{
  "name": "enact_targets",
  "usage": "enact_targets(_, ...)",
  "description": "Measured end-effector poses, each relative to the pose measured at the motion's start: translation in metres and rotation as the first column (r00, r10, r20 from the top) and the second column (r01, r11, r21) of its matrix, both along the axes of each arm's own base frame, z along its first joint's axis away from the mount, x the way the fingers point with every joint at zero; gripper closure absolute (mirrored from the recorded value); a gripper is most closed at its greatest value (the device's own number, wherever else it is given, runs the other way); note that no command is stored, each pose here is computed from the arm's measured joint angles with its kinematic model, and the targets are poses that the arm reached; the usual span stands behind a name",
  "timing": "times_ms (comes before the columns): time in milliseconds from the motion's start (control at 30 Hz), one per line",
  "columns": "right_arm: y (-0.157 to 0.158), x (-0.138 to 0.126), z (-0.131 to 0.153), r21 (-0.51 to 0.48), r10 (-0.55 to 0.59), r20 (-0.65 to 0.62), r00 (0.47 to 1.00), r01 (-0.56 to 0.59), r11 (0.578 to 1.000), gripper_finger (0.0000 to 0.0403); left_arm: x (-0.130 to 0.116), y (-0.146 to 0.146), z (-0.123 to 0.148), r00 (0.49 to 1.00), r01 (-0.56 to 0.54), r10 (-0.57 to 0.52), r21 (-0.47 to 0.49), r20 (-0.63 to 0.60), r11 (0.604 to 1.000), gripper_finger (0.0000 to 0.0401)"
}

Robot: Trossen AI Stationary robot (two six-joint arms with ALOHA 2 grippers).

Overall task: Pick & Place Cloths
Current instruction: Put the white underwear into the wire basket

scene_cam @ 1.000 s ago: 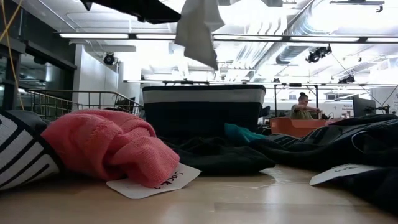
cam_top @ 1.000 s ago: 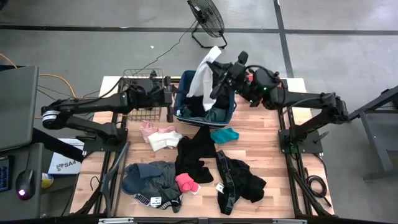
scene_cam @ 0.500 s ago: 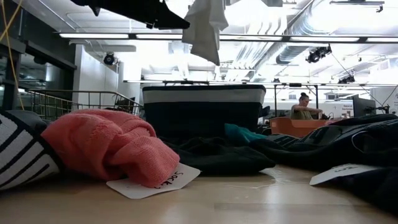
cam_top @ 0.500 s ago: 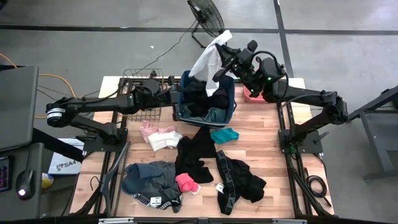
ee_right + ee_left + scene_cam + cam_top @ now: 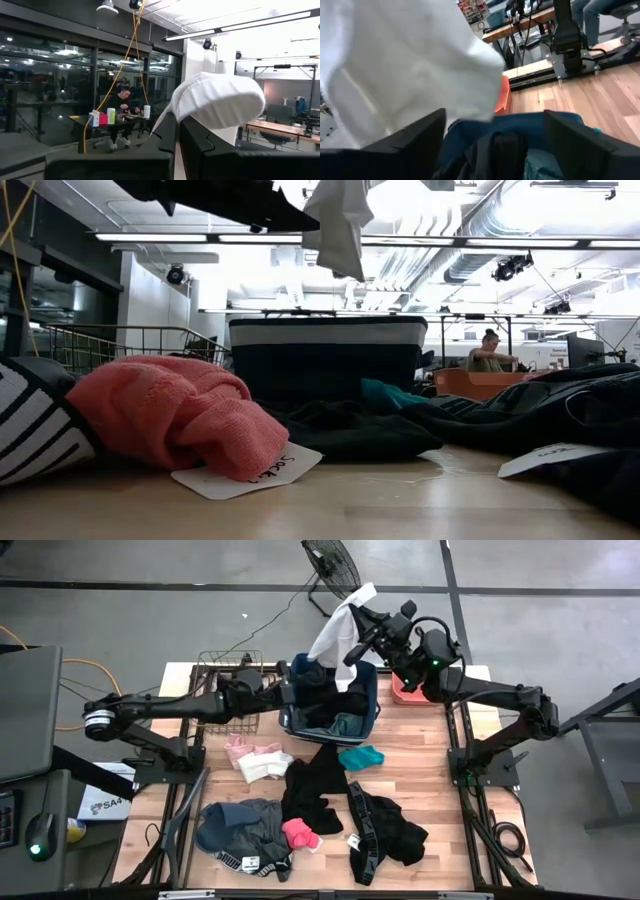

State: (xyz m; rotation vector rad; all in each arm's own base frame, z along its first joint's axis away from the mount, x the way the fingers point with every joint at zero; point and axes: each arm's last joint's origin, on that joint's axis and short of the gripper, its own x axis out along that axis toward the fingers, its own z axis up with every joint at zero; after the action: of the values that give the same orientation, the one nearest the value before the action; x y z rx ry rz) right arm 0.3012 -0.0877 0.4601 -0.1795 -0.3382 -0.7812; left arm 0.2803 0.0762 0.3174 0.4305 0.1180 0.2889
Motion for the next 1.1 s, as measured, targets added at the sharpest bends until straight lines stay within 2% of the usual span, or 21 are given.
enact_targets(100, 0.0, 0.001, 0.0, 0.002, 0.026, 0.004, 1.0, -0.026, 1.0, 0.04, 0.005, 0.002, 0.0, 0.999, -0.022, 0.021, 0.012, 0.044, 1.0, 0.0025)
enact_targets(200, 0.002, 0.002, -0.002, 0.004, 0.048, -0.012, 0.999, -0.048, 0.999, 0.04, 0.009, 0.005, 0.0, 0.992, -0.091, 0.089, 0.018, 0.088, 0.996, 0.0005)
enact_targets(333, 0.004, 0.005, -0.007, 0.039, 0.106, -0.043, 0.993, -0.104, 0.994, 0.04, 0.012, 0.008, 0.003, 0.976, -0.157, 0.152, 0.022, 0.157, 0.987, 0.0006)
enact_targets(533, 0.007, 0.009, -0.013, 0.1, 0.242, -0.057, 0.969, -0.236, 0.967, 0.04, 0.013, 0.008, 0.01, 0.955, -0.166, 0.152, 0.034, 0.255, 0.986, 0.0013)
enact_targets(800, 0.015, 0.012, -0.014, 0.119, 0.403, -0.04, 0.914, -0.396, 0.91, 0.04, 0.011, 0.01, 0.013, 0.933, -0.231, 0.215, 0.022, 0.288, 0.973, 0.0014)
enact_targets(1100, 0.031, 0.018, -0.025, 0.18, 0.507, -0.139, 0.851, -0.481, 0.858, 0.04, 0.01, 0.01, 0.017, 0.921, -0.233, 0.213, 0.022, 0.327, 0.972, 0.0014)
